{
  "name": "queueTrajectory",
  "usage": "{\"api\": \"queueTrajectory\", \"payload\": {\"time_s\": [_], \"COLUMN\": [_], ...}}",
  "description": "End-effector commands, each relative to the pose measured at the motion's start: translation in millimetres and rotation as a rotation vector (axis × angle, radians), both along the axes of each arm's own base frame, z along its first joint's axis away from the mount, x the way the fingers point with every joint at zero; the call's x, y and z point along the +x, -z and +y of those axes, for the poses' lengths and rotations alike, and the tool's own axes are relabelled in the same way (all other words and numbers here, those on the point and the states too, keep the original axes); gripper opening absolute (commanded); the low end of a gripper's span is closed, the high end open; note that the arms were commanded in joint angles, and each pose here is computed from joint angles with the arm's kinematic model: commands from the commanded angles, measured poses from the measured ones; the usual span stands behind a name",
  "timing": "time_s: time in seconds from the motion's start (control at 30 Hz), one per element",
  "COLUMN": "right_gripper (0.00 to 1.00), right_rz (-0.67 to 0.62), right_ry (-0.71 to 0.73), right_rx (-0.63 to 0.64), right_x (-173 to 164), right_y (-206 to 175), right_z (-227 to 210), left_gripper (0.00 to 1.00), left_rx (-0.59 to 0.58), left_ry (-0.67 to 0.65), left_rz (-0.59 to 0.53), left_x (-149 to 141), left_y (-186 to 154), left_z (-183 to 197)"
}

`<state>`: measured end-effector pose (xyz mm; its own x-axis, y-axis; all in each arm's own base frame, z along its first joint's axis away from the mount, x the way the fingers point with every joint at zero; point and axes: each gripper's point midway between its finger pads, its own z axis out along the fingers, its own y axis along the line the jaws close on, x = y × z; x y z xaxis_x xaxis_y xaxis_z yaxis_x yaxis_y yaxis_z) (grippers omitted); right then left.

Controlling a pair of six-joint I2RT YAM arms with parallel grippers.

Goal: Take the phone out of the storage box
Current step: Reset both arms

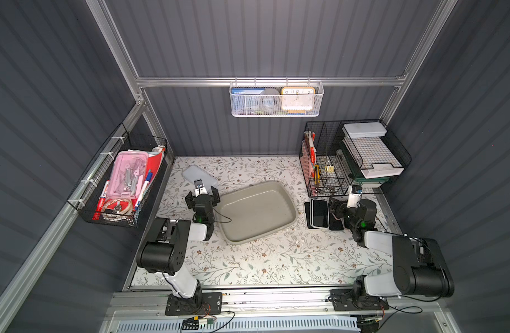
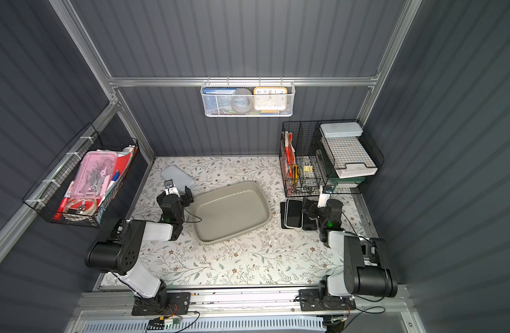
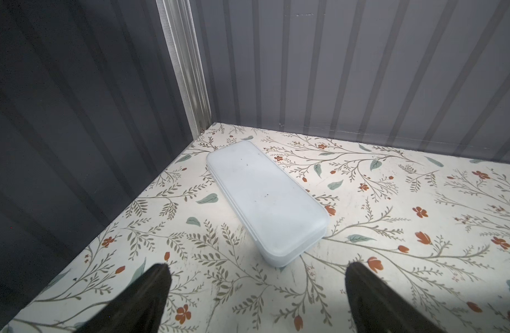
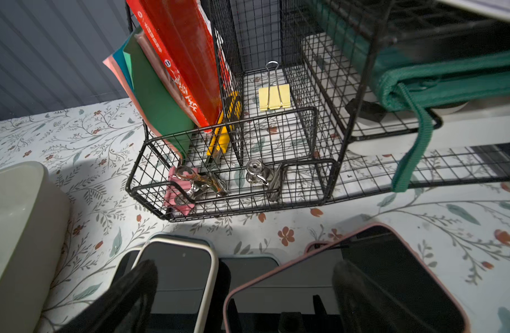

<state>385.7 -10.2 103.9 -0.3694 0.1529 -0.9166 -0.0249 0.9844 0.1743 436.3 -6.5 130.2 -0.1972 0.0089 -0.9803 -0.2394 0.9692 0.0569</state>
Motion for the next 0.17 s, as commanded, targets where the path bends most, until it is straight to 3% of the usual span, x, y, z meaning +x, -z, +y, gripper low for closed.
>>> {"api": "queueTrajectory", "payload": {"time_s": [0.0, 0.13], "right_gripper": [0.99, 0.99], "right_rz": [-0.067, -0.061], "right_ry": [-0.010, -0.008], "right_rx": [0.015, 0.014], "right_x": [3.3, 2.8], "right_y": [-11.7, -11.1], "right_z": [3.4, 2.8], "left_gripper": [0.99, 0.99], "left_rx": [0.008, 0.008], "left_ry": [0.004, 0.000], "left_rz": [-0.034, -0.035], "left_x": [3.1, 2.3], "left_y": [-9.9, -9.6], "left_z": [0.7, 1.4]}}
